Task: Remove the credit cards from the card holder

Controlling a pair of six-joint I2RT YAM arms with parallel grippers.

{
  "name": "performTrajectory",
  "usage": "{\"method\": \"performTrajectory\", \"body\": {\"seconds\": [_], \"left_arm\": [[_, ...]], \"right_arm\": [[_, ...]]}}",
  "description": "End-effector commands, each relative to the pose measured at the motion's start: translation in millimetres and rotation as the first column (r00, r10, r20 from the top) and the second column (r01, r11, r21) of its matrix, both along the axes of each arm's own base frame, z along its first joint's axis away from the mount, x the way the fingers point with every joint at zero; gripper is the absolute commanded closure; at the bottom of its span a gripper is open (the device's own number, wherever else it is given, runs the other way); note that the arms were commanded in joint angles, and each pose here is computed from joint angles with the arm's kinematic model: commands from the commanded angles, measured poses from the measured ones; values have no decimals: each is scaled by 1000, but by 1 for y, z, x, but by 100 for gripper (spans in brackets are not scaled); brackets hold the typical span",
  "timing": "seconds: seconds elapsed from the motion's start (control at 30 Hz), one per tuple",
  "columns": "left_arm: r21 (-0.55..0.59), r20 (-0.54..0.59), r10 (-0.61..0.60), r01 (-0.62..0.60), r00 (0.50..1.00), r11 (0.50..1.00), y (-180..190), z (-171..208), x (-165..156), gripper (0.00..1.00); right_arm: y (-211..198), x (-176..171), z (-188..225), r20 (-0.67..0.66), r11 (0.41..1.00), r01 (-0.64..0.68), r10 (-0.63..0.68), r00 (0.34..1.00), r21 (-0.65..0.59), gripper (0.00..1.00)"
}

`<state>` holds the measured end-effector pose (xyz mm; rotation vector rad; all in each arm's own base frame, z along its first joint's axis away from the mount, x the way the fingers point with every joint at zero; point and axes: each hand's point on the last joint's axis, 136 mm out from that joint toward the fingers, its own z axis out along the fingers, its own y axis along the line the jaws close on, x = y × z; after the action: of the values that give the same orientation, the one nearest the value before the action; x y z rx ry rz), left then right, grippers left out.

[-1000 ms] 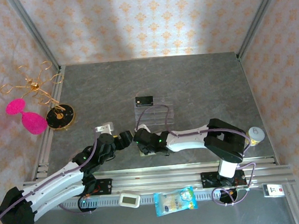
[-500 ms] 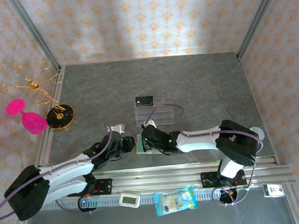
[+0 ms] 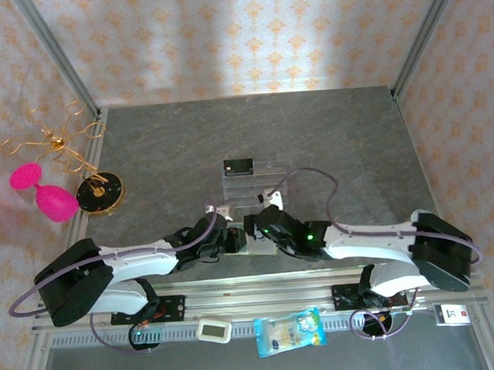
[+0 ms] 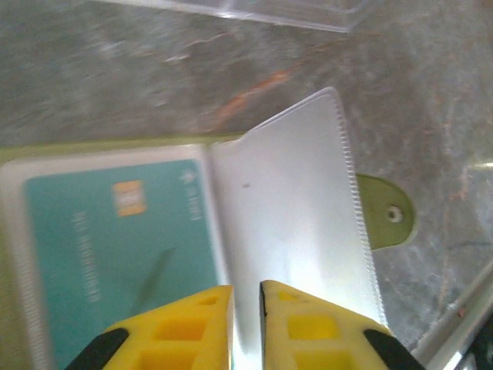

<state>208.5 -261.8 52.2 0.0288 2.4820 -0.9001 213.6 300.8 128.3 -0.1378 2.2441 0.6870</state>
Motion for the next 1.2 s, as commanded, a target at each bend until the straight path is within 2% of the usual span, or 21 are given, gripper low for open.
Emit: {"method": "performTrajectory", "body": {"seconds": [0.0, 0.1, 0.2, 0.3, 0.4, 0.47, 0.57, 0.67, 0.77, 0.8, 0.87, 0.9, 0.97, 1.07, 1.17], "left_arm": [[-25, 30, -57, 58, 998, 998, -21, 12, 2, 78], [-5, -2, -135, 135, 991, 991, -42, 4, -6, 76], [32, -42, -191, 193, 981, 981, -55, -8, -13, 81], [17, -58, -215, 216, 975, 976, -59, -10, -18, 83], [21, -33, -162, 162, 986, 987, -47, -2, -15, 83], [16, 9, -93, 93, 996, 996, -32, 8, -10, 85], [23, 55, 12, -13, 998, 1000, -2, 16, -3, 89], [40, 57, 70, -73, 996, 997, 21, 14, 2, 90], [56, 62, 99, -103, 993, 993, 35, 10, 7, 90], [62, 64, 100, -104, 993, 993, 37, 8, 7, 87], [85, 60, 106, -111, 993, 990, 42, 1, 9, 72], [92, 61, 110, -115, 992, 989, 43, -1, 10, 71], [114, 63, 122, -128, 991, 985, 47, -8, 12, 70], [142, 67, 133, -141, 989, 980, 51, -15, 16, 78], [161, 72, 138, -148, 988, 976, 52, -16, 19, 81]], "right_arm": [[-36, 5, -2, 28, 991, 130, -129, 991, -37, 61], [-47, 2, -2, 19, 989, 148, -148, 989, -20, 60], [-53, -2, -7, 0, 989, 149, -149, 989, -9, 61], [-54, -4, -11, -26, 991, 136, -136, 990, 5, 64], [-46, -8, -14, -56, 996, 78, -76, 996, 42, 75], [-31, -13, -16, -82, 997, -16, 21, 996, 71, 84], [-5, -22, -25, -132, 987, -151, 157, 979, 56, 91], [12, -28, -39, -179, 973, -225, 230, 957, 45, 95], [11, -29, -59, -229, 974, -226, 220, 948, 2, 95], [8, -28, -66, -245, 976, -219, 208, 947, -15, 96], [-1, -29, -85, -286, 979, -197, 173, 942, -56, 96], [-6, -28, -93, -298, 980, -183, 152, 942, -78, 96], [-18, -26, -108, -322, 980, -149, 98, 941, -136, 97], [-31, -20, -120, -318, 969, -107, 32, 948, -222, 98], [-22, -18, -105, -291, 973, -130, 71, 954, -189, 96]]}}
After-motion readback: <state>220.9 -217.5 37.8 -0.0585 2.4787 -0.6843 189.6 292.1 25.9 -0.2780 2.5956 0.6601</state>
